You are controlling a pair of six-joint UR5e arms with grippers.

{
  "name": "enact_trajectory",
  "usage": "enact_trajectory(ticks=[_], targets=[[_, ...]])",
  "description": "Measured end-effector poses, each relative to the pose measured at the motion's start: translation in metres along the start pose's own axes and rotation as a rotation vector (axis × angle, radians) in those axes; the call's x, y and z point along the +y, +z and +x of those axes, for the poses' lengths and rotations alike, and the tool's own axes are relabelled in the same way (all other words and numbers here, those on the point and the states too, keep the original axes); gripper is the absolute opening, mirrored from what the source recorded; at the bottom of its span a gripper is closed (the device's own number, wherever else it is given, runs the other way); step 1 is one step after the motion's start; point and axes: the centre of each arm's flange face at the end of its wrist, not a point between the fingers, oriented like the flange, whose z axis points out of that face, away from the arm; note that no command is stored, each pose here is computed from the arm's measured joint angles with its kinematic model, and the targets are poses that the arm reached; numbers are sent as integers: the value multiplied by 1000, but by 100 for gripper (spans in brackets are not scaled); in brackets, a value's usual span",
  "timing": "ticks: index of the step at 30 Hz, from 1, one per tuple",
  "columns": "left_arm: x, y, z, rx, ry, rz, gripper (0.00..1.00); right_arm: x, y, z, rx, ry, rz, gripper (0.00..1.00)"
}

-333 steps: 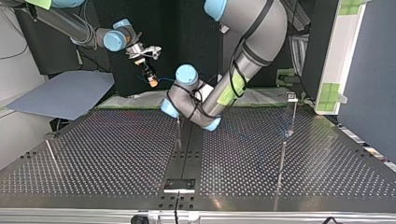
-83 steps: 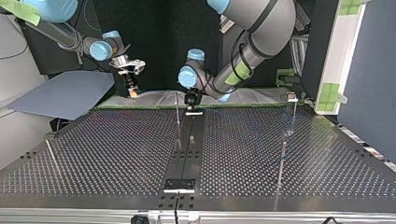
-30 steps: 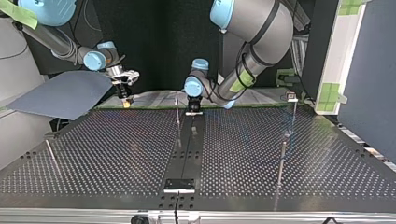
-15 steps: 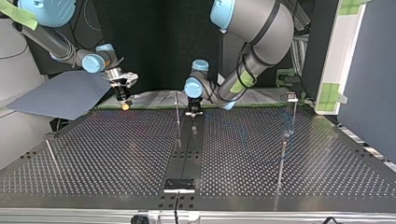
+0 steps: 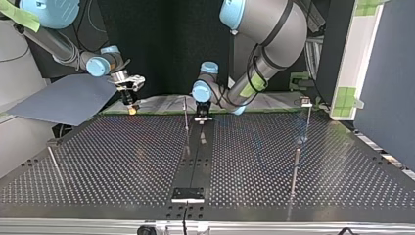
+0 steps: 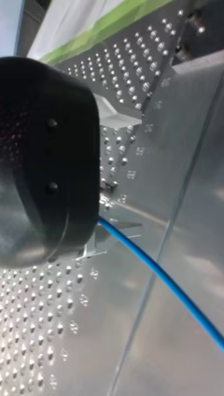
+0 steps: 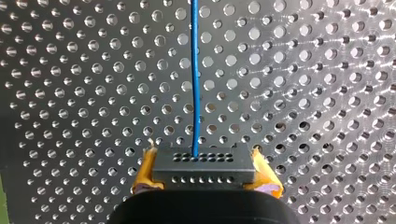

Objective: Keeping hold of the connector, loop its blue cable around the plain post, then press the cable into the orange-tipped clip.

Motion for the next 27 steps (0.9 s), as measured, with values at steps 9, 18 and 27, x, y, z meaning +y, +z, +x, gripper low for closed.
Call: enact_trajectory(ticks=[9, 18, 27], targets=[[-8, -21, 3, 68, 108, -2, 100, 0, -1, -1, -13, 7, -1, 0], [-20, -48, -15, 49, 186, 48, 100, -1, -2, -2, -20, 9, -1, 0], [-25, -84, 15, 134, 276, 69, 100, -2, -3, -4, -32, 8, -2, 0]])
